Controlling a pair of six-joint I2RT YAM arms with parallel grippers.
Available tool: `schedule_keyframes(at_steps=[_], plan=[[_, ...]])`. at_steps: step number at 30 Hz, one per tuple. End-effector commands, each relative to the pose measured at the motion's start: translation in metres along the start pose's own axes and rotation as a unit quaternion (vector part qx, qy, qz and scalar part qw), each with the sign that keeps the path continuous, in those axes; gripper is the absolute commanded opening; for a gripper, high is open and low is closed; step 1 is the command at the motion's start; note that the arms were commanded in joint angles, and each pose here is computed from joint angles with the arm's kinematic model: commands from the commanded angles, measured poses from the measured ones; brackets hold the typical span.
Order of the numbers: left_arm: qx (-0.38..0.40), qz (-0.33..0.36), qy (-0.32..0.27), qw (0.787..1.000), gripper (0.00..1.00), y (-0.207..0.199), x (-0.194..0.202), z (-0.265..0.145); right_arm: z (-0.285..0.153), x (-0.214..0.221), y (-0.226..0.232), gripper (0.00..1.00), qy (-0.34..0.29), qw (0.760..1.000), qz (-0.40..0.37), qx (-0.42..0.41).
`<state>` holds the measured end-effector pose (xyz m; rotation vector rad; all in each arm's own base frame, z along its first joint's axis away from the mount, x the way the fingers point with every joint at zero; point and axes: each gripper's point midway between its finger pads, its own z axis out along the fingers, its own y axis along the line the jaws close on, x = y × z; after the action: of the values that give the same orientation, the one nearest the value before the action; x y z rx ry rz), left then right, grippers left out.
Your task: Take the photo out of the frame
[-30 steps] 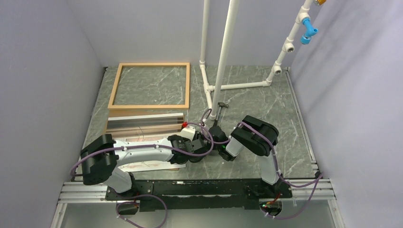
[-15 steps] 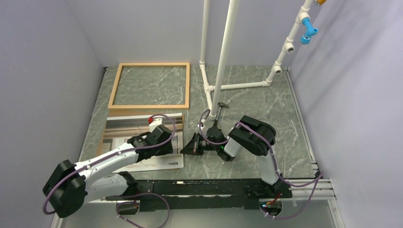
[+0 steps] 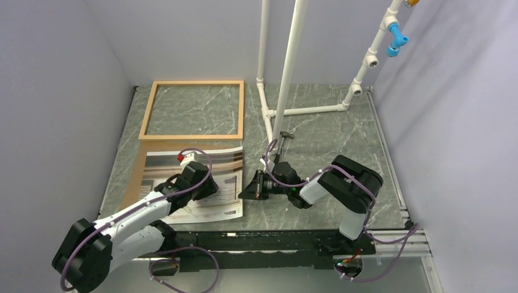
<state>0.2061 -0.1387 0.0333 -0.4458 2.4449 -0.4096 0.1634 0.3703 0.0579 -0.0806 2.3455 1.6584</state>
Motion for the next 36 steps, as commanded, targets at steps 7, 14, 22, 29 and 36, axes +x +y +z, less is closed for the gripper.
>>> schedule_keyframes(at_steps=[7, 14, 22, 29, 36], plan=[[0.019, -0.017, 0.005, 1.0, 0.57, 0.003, 0.007, 0.004, 0.008, 0.013, -0.034, 0.12, 0.037, 0.999, -0.01, 0.027], [0.019, -0.015, 0.006, 1.0, 0.56, 0.007, 0.011, 0.004, 0.017, 0.009, -0.03, 0.28, 0.029, 1.0, -0.008, 0.001], [0.041, 0.04, 0.005, 0.998, 0.65, -0.016, 0.004, -0.001, 0.023, 0.002, -0.029, 0.05, 0.018, 1.0, -0.009, 0.003], [-0.072, 0.142, 0.019, 0.987, 0.84, -0.034, 0.003, -0.001, 0.022, 0.003, -0.03, 0.0, 0.016, 1.0, -0.008, 0.002], [-0.101, 0.177, 0.03, 0.978, 0.89, -0.05, 0.01, 0.013, 0.019, 0.002, -0.028, 0.0, 0.015, 1.0, -0.017, 0.007]])
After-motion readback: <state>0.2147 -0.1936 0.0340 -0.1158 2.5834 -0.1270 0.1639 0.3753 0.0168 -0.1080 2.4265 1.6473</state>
